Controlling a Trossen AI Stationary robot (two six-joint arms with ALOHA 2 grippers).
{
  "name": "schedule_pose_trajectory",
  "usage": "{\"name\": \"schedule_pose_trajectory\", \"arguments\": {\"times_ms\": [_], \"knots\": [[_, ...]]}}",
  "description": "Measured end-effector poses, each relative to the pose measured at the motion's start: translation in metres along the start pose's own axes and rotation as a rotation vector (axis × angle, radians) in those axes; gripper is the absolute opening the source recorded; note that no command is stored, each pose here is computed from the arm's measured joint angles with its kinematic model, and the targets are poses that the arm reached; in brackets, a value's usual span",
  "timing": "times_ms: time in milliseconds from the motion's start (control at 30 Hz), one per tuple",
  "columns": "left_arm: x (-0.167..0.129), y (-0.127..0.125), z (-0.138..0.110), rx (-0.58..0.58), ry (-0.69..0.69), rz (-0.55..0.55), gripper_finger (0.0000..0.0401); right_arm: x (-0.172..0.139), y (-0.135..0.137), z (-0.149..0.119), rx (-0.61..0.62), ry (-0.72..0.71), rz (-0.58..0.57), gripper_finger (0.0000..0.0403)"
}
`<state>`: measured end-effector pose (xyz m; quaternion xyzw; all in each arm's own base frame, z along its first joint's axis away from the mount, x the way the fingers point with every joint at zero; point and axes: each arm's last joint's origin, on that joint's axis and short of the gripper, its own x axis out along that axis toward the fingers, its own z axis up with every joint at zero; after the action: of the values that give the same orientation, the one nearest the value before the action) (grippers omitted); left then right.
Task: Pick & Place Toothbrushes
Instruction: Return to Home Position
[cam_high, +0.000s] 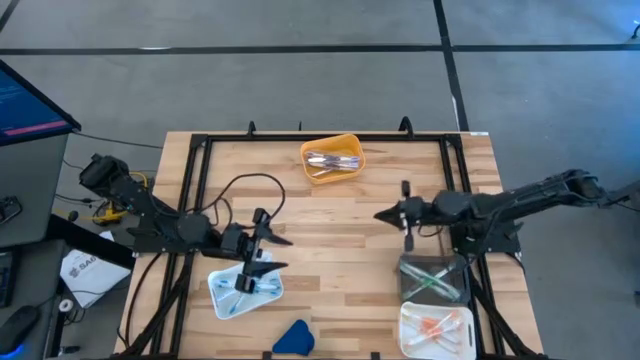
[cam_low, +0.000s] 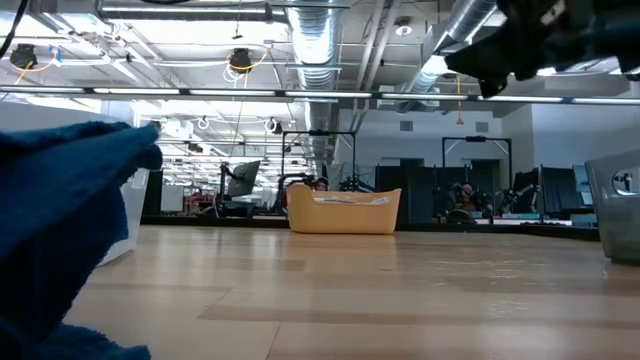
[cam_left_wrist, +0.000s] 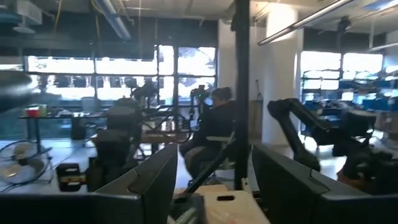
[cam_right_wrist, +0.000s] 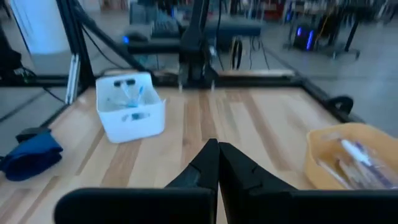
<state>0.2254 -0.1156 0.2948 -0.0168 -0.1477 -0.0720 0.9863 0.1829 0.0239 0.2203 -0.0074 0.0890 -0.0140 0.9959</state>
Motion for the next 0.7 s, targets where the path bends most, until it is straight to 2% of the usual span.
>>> {"name": "schedule_pose_trajectory", "arguments": {"times_ms": [100, 367, 567, 700], "knots": [[0.003, 0.008, -0.005, 0.018, 0.024, 0.036, 0.0204, -0.012, -0.007, -0.013, -0.009, -0.062, -0.002, 0.0], [0.018, 0.031, -0.031, 0.066, 0.106, 0.131, 0.0204, -0.031, -0.019, -0.049, -0.038, -0.091, -0.06, 0.0], [0.025, 0.057, -0.042, -0.046, 0.111, 0.235, 0.0204, -0.044, -0.027, -0.06, -0.037, -0.187, -0.066, 0.0], [0.028, 0.066, -0.049, -0.136, 0.097, 0.267, 0.0204, -0.051, -0.03, -0.06, -0.056, -0.198, -0.041, 0.0]]}}
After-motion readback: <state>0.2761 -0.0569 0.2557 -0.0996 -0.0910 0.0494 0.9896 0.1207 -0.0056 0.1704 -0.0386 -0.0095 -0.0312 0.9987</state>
